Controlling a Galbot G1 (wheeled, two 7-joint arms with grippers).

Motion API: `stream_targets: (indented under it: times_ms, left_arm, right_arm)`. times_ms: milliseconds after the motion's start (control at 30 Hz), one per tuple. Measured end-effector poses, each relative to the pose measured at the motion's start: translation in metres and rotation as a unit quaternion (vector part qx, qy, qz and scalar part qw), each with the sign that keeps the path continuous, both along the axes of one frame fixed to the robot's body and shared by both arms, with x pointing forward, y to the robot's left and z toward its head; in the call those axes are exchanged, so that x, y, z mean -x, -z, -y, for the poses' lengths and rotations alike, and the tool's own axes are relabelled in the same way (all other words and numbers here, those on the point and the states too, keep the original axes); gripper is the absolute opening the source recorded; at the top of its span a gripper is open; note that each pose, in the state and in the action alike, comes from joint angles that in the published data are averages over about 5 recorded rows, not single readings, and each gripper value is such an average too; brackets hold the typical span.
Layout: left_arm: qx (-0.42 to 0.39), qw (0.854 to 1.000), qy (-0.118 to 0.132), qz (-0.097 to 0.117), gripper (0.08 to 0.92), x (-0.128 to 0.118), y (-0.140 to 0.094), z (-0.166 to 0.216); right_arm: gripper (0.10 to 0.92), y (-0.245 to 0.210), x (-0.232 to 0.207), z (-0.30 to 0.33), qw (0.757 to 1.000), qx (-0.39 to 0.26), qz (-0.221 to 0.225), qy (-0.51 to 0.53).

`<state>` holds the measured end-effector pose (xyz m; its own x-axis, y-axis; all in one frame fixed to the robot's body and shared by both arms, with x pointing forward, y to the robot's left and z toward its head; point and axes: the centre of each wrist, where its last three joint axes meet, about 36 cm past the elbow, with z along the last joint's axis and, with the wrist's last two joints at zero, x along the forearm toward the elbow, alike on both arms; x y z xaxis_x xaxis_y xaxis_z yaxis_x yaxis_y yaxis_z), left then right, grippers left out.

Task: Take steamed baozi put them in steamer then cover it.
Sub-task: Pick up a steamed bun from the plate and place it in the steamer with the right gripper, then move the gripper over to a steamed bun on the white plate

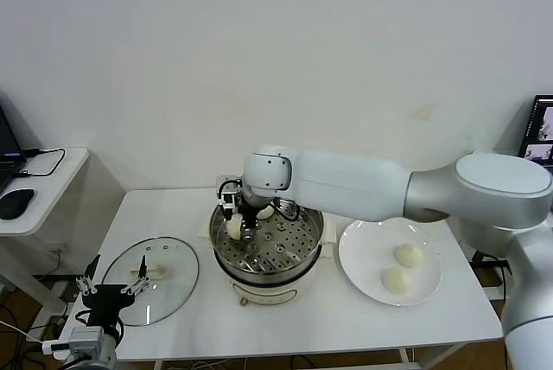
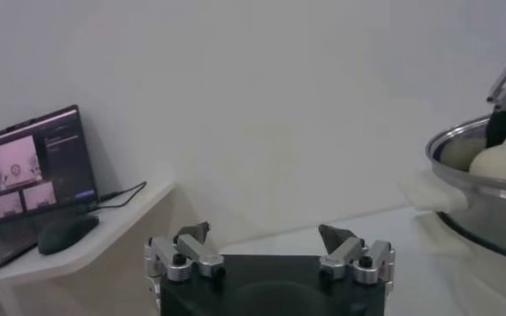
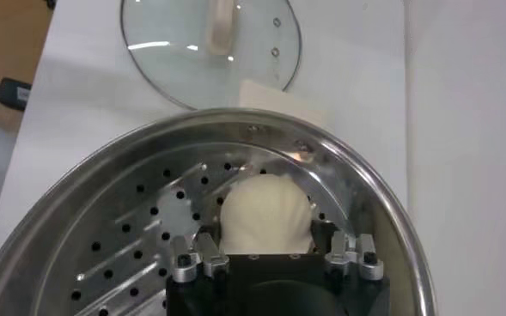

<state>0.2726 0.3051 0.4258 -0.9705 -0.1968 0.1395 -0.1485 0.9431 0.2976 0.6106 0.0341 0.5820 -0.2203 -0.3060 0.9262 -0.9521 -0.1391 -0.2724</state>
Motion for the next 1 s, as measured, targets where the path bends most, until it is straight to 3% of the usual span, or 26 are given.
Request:
stream_targets:
  times_ms: [200, 400, 700, 1000]
  left_arm:
    - [0.001, 1.000, 0.002, 0.002, 0.823, -0.001, 0.000, 0.001]
    - [0.000, 1.000, 0.003, 0.002, 0.823, -0.002, -0.001, 0.001]
    - [0.000, 1.000, 0.009, -0.001, 0.823, -0.003, -0.001, 0.003]
    - [0.003, 1.000, 0.011, -0.007, 0.823, 0.000, 0.002, 0.007]
  right_arm:
    - [0.815, -0.010, 0.000, 0.003, 1.000, 0.001, -0.002, -0.003]
    - [0.823, -0.037, -0.004, 0.032, 1.000, 0.017, 0.001, -0.011]
    - [0.823, -0.077, -0.004, 0.135, 0.998, 0.048, 0.006, -0.027]
    - [0.823, -0.079, 0.016, 0.254, 0.996, 0.075, -0.003, -0.037]
